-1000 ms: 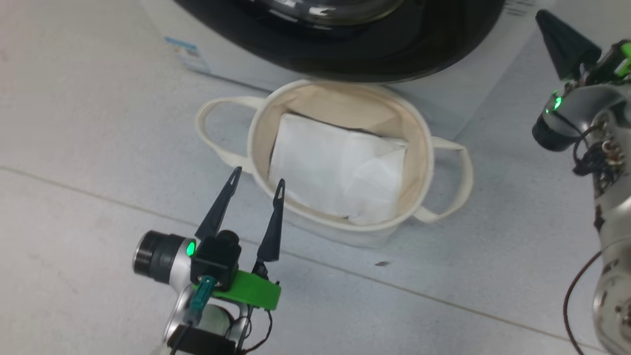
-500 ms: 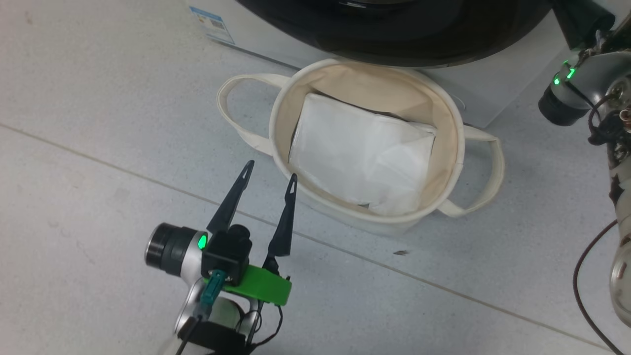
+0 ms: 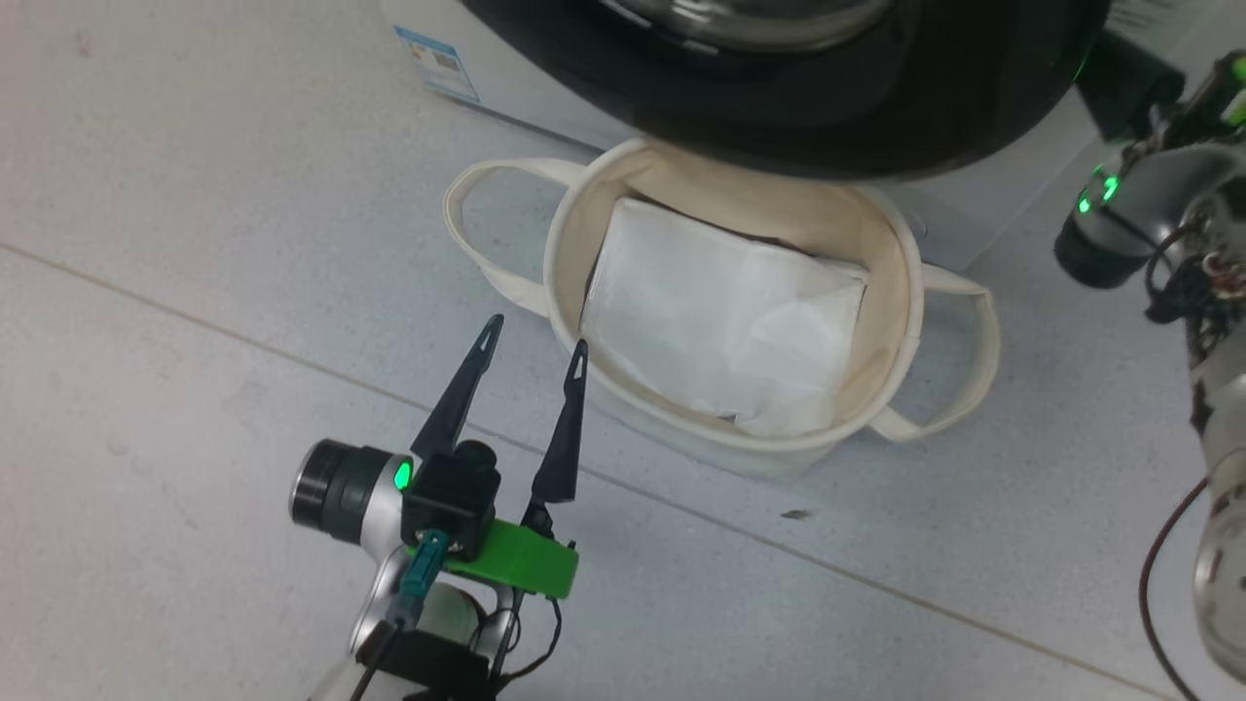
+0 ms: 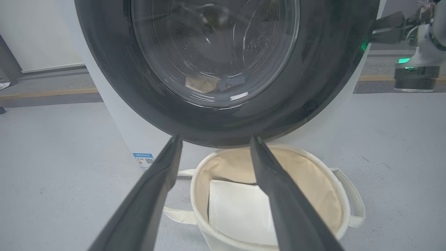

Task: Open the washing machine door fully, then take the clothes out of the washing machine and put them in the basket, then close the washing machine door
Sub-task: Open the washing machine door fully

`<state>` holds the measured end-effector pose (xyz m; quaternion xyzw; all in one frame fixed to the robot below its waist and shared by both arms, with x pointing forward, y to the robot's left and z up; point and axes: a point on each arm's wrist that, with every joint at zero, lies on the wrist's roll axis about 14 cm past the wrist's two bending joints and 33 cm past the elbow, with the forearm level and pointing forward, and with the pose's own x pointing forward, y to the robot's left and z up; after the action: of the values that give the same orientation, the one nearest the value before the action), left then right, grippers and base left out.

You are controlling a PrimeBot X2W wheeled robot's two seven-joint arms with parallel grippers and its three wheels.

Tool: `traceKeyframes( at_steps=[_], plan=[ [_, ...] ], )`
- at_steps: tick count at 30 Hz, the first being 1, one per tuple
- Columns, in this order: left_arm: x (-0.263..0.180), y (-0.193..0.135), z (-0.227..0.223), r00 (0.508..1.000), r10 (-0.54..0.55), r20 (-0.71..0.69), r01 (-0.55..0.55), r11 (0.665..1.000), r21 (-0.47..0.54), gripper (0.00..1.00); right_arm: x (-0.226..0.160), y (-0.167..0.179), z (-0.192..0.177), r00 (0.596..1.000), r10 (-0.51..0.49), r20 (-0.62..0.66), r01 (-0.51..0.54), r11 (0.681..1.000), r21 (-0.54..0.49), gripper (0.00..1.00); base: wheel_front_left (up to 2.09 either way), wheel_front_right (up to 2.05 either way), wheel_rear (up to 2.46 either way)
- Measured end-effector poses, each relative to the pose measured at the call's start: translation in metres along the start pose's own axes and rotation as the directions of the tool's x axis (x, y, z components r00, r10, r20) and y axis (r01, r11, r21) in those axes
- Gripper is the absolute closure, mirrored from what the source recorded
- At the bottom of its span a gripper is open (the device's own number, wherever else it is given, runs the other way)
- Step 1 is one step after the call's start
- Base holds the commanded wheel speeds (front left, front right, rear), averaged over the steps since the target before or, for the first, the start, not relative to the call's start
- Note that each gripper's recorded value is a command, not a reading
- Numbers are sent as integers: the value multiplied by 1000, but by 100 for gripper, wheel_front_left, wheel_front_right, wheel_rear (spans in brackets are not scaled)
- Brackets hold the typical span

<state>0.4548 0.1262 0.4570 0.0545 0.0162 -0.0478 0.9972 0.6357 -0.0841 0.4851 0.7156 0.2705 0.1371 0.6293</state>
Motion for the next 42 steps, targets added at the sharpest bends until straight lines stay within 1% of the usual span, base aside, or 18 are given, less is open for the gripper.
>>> traceKeyframes(
  at_steps=[9, 16, 17, 20, 23, 30, 35, 38, 42],
  plan=[
    [-5, -3, 19, 999, -2, 45, 3, 1000, -13, 0, -21, -24, -54, 989, -71, -128, 63, 996, -66, 100, 0, 0, 0],
    [-19, -5, 24, 999, -3, 48, 4, 1000, -21, 0, -51, -50, -92, 970, -128, -204, 107, 988, -110, 100, 0, 0, 0],
    [-23, -3, 27, 999, 4, 52, -3, 1000, -28, 0, -61, -54, -101, 964, -133, -229, 109, 987, -116, 100, 0, 0, 0],
    [-27, -1, 32, 998, 18, 62, -16, 999, -38, 0, -72, -55, -120, 953, -113, -280, 89, 992, -94, 100, 0, 0, 0],
    [-31, -1, 34, 998, 21, 65, -18, 999, -48, 0, -76, -56, -144, 941, -95, -324, 68, 993, -95, 100, 0, 0, 0],
    [-37, 2, 39, 997, 34, 76, -31, 998, -46, 0, -76, -51, -186, 932, -61, -358, 27, 995, -98, 100, 0, 0, 0],
    [-43, 5, 41, 996, 43, 80, -39, 998, -50, 0, -80, -53, -207, 924, -69, -377, 25, 992, -121, 100, 0, 0, 0],
    [-47, 5, 41, 996, 48, 80, -44, 998, -51, 0, -83, -55, -211, 927, -76, -368, 29, 991, -132, 100, 0, 0, 0],
    [-49, 6, 44, 995, 52, 88, -47, 997, -56, 0, -84, -53, -208, 939, -72, -336, 27, 990, -136, 100, 0, 0, 0]
  ],
)
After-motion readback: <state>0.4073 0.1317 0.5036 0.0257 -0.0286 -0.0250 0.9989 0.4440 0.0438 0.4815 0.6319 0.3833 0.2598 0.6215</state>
